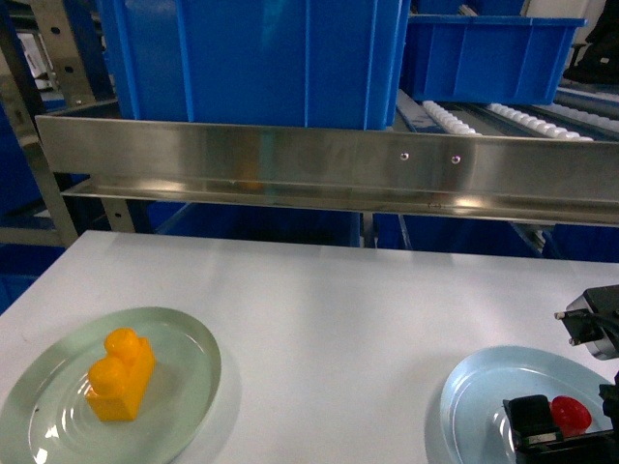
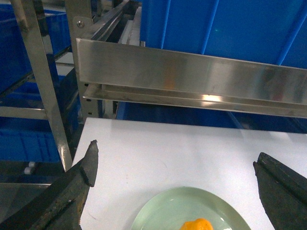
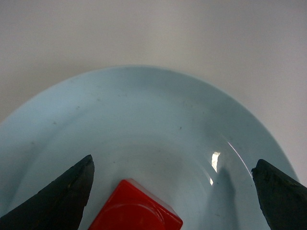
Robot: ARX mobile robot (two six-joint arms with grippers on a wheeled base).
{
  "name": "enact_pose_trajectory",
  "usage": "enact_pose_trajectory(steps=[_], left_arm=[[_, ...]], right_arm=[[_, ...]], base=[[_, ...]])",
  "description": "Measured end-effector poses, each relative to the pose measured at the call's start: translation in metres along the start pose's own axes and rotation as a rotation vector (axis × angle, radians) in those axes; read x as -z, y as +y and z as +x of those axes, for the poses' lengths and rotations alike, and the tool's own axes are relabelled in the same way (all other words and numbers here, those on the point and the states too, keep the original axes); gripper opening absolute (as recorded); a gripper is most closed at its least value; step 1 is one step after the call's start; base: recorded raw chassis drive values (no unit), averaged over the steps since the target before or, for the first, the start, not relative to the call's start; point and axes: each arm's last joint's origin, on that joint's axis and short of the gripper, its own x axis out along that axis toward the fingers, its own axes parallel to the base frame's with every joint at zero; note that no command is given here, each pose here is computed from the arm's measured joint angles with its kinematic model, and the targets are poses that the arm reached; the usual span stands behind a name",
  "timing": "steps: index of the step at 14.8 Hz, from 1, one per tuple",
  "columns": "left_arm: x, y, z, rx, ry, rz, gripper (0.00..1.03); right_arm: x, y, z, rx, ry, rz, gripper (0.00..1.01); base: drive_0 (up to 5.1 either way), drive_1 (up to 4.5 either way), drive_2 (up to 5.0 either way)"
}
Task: Sort and place red and yellow blocks in left bins
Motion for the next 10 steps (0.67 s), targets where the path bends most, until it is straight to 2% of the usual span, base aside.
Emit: enact_pose_trajectory(steps=[2,3,5,6,8,10], left_arm=[[0.0,0.0,0.0,0.0,0.0,0.0,0.98],[0.0,0.0,0.0,0.0,0.0,0.0,0.98],[0.0,0.0,0.0,0.0,0.0,0.0,0.98],[0.0,0.0,0.0,0.0,0.0,0.0,0.98],[0.0,0.0,0.0,0.0,0.0,0.0,0.98],[0.0,0.0,0.0,0.0,0.0,0.0,0.98]], right_arm=[[0.005,-0.003,0.003,-0.004,0.016,0.031,0.98],[0.006,-0.004,0.004,-0.01,0.02,0.048,0.92],[0.01,-0.005,0.006,-0.032,0.032,0.093,0.74],[0.01,-0.005,0.007,-0.031,0.027,0.103,0.65],[0.015,-0.004,0.001,-0.049,0.004,0.139,0.29],[0.013,-0.005,-0.011,-0.046,-0.034,0.136,0.29]], base=[[0.0,0.0,0.0],[0.0,0.0,0.0],[0.0,0.0,0.0],[0.0,0.0,0.0],[0.0,0.0,0.0],[0.0,0.0,0.0]])
